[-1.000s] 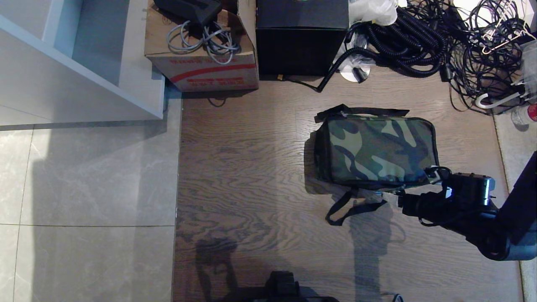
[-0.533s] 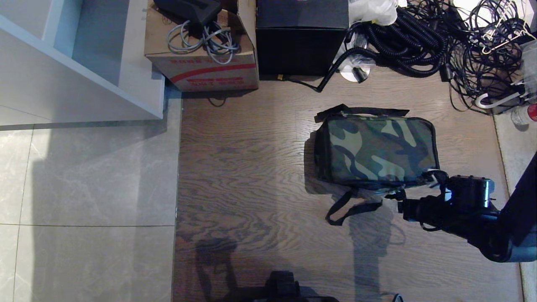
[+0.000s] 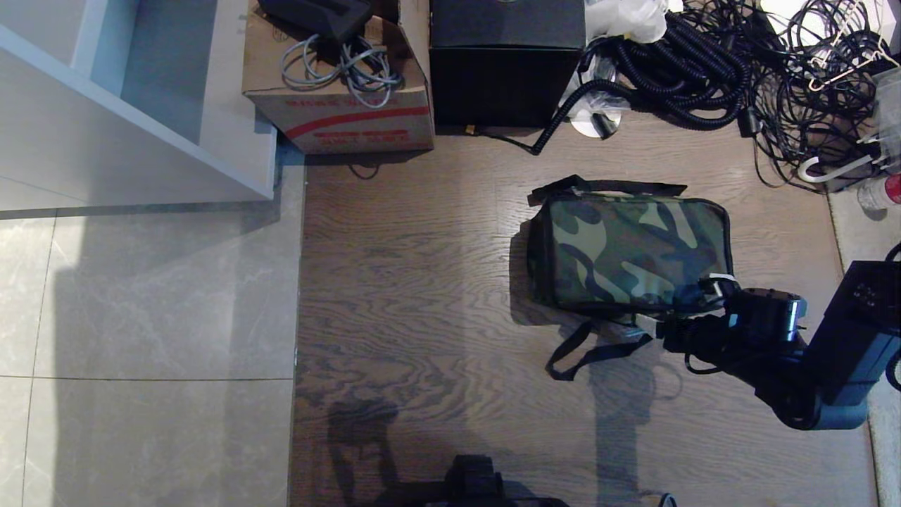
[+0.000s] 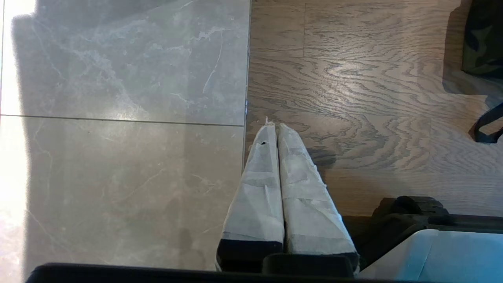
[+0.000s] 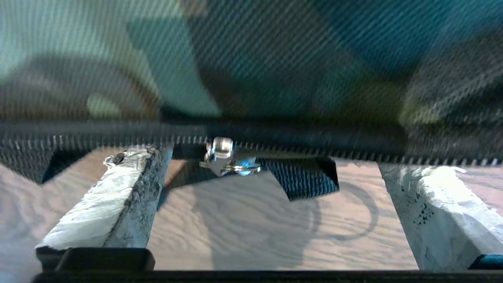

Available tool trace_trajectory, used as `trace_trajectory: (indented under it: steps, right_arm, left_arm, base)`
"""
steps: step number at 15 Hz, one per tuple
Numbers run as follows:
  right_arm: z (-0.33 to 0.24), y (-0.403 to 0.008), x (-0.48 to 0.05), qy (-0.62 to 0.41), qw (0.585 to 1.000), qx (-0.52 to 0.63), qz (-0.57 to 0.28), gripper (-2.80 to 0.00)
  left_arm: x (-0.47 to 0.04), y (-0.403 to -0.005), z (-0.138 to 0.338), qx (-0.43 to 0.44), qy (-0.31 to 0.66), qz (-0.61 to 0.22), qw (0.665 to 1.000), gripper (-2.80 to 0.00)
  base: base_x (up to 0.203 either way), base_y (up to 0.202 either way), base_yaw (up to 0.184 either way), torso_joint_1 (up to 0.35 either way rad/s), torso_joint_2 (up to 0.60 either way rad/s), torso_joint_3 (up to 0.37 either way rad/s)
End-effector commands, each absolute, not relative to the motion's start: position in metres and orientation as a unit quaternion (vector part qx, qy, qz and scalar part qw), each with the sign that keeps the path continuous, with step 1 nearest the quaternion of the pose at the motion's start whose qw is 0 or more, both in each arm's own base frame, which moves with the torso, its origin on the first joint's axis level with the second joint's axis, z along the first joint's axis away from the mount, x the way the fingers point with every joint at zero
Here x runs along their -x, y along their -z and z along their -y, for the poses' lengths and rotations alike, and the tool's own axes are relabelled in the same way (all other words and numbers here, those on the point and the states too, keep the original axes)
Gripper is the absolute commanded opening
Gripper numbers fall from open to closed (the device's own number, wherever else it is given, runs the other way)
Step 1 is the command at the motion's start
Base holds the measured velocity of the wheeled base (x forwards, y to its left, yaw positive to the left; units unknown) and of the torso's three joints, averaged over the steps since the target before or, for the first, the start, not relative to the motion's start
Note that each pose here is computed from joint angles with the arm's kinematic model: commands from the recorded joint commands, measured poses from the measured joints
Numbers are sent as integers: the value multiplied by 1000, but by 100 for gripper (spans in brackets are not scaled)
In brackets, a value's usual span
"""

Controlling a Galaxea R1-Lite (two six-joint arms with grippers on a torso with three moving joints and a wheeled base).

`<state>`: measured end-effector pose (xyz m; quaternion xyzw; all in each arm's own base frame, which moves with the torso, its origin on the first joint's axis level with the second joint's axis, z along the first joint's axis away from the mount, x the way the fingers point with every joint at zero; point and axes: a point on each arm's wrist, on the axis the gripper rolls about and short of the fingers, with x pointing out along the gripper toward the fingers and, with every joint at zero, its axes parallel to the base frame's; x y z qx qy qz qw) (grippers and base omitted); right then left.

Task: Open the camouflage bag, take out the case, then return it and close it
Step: Open the top of the storage box

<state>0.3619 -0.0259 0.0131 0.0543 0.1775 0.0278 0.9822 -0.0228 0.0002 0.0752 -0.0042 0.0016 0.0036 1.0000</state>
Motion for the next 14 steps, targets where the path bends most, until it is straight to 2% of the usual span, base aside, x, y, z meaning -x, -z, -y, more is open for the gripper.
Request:
trace_trajectory:
  steps: [1, 8, 14]
  right_arm:
    - [25, -20, -362, -29, 983, -68, -167, 0]
    - [18, -15, -334, -59, 959, -82, -265, 0]
    - [18, -2, -364, -21, 979, -67, -192, 0]
  left_arm:
    - [23, -75, 0, 5, -4, -2, 1000, -280]
    - [23, -75, 0, 5, -4, -2, 1000, -280]
    - [23, -75, 0, 5, -4, -2, 1000, -280]
  base:
    - [0, 0, 0, 0, 0, 0]
    - [0, 0, 0, 0, 0, 0]
    - [0, 0, 0, 0, 0, 0]
